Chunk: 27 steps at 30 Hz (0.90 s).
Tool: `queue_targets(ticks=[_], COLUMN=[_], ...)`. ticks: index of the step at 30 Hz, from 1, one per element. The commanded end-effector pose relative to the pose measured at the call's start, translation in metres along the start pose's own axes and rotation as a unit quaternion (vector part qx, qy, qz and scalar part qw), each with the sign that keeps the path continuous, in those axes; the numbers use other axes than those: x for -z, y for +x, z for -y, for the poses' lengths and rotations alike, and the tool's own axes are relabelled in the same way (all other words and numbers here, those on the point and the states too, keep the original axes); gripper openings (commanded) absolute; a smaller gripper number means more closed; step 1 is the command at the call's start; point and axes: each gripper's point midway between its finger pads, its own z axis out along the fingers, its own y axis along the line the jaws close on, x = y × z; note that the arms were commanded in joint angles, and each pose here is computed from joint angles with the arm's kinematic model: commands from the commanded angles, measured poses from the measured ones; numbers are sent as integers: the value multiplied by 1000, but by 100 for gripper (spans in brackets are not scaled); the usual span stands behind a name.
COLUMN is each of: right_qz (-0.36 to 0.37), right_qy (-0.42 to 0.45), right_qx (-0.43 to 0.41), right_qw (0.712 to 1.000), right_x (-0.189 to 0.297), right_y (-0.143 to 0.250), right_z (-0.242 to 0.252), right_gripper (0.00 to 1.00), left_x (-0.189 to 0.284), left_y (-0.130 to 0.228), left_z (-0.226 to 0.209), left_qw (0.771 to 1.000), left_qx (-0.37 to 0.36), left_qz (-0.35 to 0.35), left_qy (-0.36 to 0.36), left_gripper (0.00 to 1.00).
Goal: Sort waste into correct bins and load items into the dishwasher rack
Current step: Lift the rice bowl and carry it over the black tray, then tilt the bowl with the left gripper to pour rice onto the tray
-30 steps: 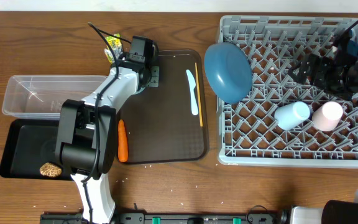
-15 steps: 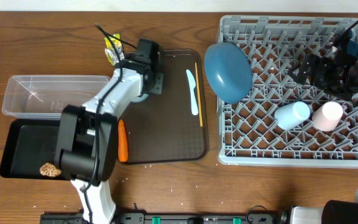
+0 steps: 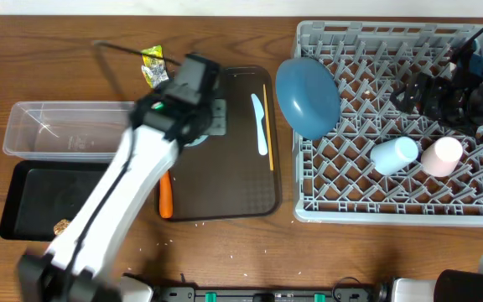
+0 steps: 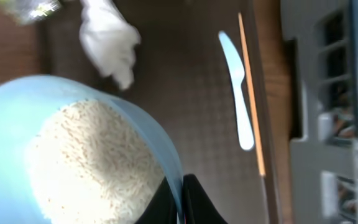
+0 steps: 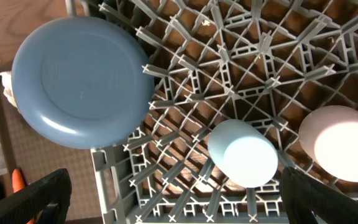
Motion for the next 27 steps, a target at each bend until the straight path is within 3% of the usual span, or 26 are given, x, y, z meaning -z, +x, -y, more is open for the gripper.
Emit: queue_targets(ticks=[1, 6, 10, 20, 27], right_qz=[0, 0, 0, 0, 0], right_qy=[2, 2, 2, 2, 2], right_qx=[7, 7, 7, 7, 7], right_qw=[1000, 1000, 1000, 1000, 1000], right_x=[0, 0, 0, 0, 0], right_y=[0, 0, -1, 0, 0], right_z=[-1, -1, -1, -1, -1], right_gripper=[99, 99, 99, 99, 99], left_x=[55, 113, 132, 111, 93], left_y=[-11, -2, 5, 34, 55], left_z=[-24, -84, -119, -192, -242], left_qw=[994, 973, 958, 912, 874], left_qx=[90, 205, 257, 388, 434], left_qz=[59, 104, 122, 121, 184], left_qy=[1, -24, -18, 55, 117], left_gripper=[6, 6, 6, 6, 6])
